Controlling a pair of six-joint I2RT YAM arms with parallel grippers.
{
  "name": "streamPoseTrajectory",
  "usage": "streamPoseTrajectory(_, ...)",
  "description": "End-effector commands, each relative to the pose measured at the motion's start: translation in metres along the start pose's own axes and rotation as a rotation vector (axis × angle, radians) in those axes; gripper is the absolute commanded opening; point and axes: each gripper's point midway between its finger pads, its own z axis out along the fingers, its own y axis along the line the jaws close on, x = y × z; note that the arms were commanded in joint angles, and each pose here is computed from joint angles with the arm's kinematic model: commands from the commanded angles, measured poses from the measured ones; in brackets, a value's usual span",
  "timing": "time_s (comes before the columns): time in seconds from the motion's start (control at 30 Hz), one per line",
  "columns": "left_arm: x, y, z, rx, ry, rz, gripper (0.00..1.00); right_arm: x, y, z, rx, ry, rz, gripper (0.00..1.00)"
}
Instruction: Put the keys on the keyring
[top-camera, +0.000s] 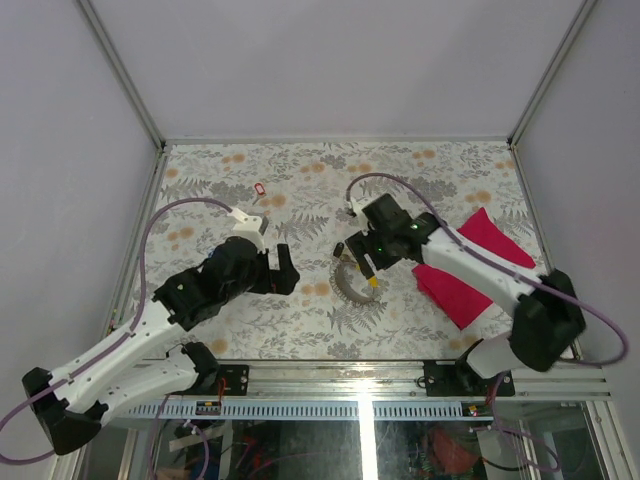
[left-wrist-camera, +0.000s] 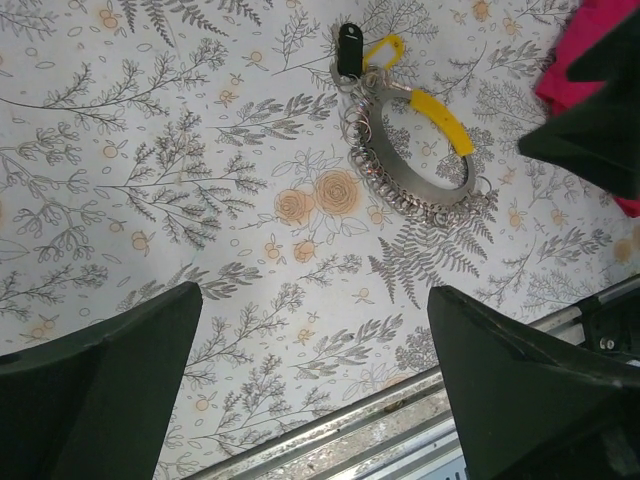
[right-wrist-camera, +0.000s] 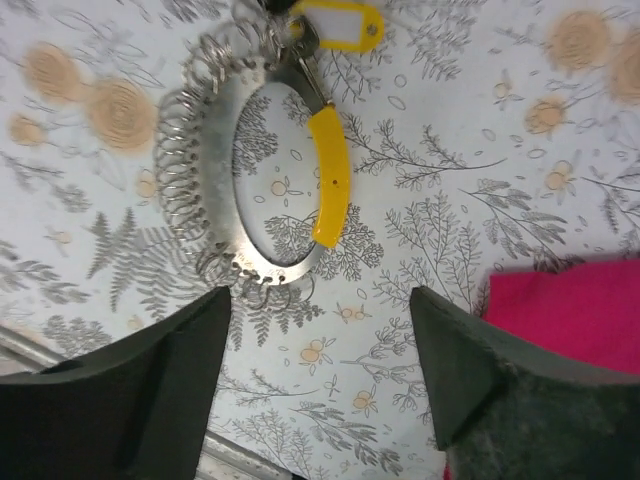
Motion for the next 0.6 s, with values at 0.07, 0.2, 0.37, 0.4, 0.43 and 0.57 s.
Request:
streamPoseTrajectory(0.07,-0.022,-0.017,0.003,0.014,-0.021,-0.094,1.00,-0.028,0.006,-0.087,-0.064,-0.402,0.164,0.99)
streamPoseTrajectory(0.2,-0.033,-0.015,-0.003,0.016,-0.081,-0.088,1.00,-0.018,-0.001,-0.132,-0.055,-0.572,0.183,0.99)
streamPoseTrajectory(0.37,-0.044,0.002,-0.016,-0.051,-0.152,-0.088,1.00,0.005,-0.011,-0.169,-0.033,-0.715,0.197,0.99)
streamPoseTrajectory(0.4,-0.045,0.005,-0.019,-0.064,-0.162,-0.088,1.00,0.010,-0.011,-0.172,-0.039,-0.742,0.196,0.99)
streamPoseTrajectory(0.43,-0.047,0.008,-0.023,-0.076,-0.176,-0.090,1.00,0.014,-0.010,-0.175,-0.046,-0.764,0.196,0.99)
streamPoseTrajectory(0.57,-0.048,0.023,-0.035,-0.120,-0.226,-0.084,1.00,0.031,-0.012,-0.175,-0.050,-0.810,0.204,0.99)
